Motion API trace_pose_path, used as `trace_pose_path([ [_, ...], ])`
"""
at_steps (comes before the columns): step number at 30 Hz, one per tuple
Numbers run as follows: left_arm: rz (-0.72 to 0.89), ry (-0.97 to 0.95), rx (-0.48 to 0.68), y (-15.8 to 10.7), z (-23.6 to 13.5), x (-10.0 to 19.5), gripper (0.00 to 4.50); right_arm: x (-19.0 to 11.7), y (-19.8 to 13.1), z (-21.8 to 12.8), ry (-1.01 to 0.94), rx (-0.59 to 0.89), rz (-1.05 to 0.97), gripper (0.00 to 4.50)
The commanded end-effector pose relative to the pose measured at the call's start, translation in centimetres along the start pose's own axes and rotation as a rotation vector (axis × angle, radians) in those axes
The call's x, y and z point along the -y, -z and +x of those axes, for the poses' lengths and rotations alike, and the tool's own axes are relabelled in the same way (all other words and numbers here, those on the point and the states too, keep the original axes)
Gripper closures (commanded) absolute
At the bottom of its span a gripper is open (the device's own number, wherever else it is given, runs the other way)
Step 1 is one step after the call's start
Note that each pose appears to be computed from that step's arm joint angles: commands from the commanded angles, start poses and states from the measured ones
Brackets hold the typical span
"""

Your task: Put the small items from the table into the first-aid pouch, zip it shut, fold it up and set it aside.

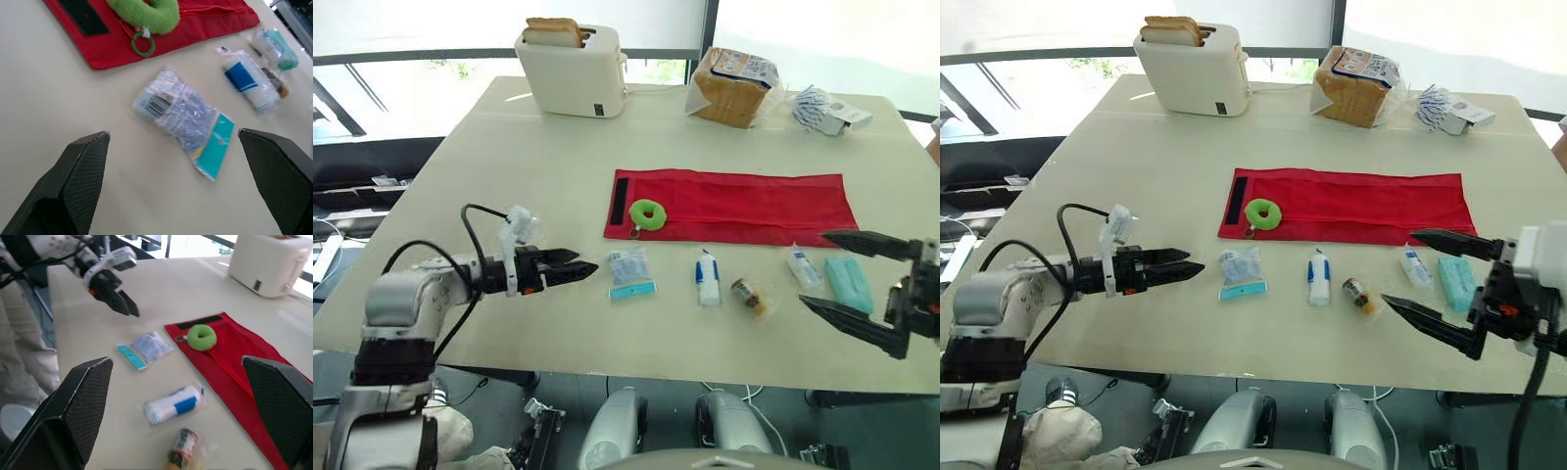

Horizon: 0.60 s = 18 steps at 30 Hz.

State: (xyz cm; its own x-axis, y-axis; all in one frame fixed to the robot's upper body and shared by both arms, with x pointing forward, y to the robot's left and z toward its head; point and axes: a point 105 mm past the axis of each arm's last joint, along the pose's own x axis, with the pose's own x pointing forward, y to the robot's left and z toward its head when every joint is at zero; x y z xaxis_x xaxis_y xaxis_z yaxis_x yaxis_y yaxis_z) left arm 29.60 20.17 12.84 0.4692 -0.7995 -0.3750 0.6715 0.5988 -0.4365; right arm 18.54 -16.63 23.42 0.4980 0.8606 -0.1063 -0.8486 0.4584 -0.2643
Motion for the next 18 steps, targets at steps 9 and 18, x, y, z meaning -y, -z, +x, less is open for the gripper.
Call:
trace_pose_path([
  [9, -0.305, -0.059, -0.072, 0.8, 3.4, 2.1, 0.02, -1.3, -2.1, 1.7, -0.133, 0.002, -0.044, 0.0],
  [18, -0.396, -0.016, 0.021, 0.1, 4.8, 2.5, 0.02, -1.5, -2.0, 1.9, -0.125, 0.003, -0.048, 0.0],
])
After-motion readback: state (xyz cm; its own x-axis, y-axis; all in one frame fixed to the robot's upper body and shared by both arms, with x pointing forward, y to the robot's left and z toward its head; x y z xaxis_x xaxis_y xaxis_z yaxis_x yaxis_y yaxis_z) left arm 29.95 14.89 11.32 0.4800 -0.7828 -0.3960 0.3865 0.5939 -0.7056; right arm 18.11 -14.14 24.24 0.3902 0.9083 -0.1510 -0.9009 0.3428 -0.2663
